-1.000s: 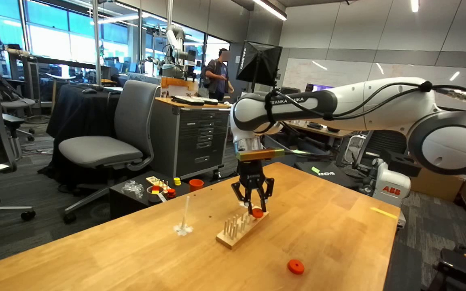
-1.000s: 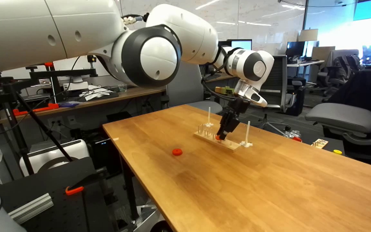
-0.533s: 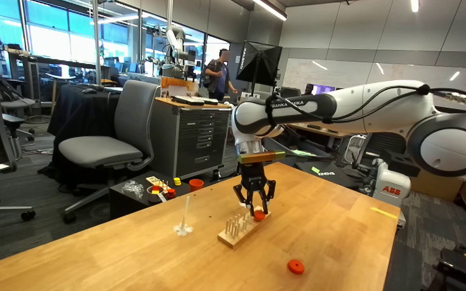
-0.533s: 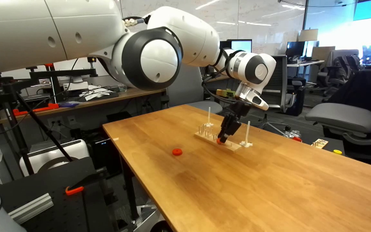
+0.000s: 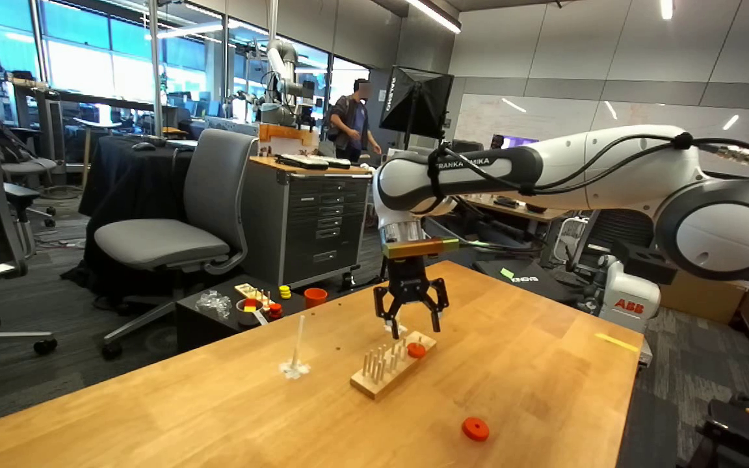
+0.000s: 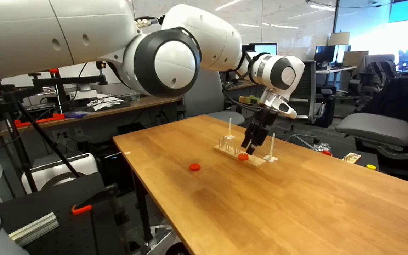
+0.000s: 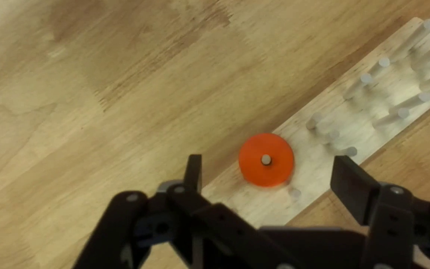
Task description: Put the orange ring on the wooden object
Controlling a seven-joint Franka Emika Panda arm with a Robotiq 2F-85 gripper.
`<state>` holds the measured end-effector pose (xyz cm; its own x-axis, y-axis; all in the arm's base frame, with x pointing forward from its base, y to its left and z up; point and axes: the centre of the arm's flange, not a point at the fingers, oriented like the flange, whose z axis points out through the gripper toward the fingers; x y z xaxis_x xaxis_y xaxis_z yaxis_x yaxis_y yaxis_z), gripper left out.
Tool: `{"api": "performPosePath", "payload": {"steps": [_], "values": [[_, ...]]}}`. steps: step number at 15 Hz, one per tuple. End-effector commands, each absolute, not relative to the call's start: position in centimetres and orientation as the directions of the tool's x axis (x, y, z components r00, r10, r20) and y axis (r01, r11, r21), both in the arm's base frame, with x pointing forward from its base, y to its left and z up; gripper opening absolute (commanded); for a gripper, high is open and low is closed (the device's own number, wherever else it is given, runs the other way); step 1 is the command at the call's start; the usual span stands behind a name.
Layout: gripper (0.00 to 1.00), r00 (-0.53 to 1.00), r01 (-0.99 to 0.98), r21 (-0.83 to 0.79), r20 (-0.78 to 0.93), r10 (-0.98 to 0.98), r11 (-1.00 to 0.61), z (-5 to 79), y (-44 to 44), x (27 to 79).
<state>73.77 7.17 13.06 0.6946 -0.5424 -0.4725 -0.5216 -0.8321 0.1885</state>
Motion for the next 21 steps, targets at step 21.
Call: {"api": "performPosePath", "payload": {"steps": [21], "values": [[1.0, 0.826, -0.51, 0.12, -0.208, -0.524, -0.852, 33.9, 6.0, 76.5]]}}
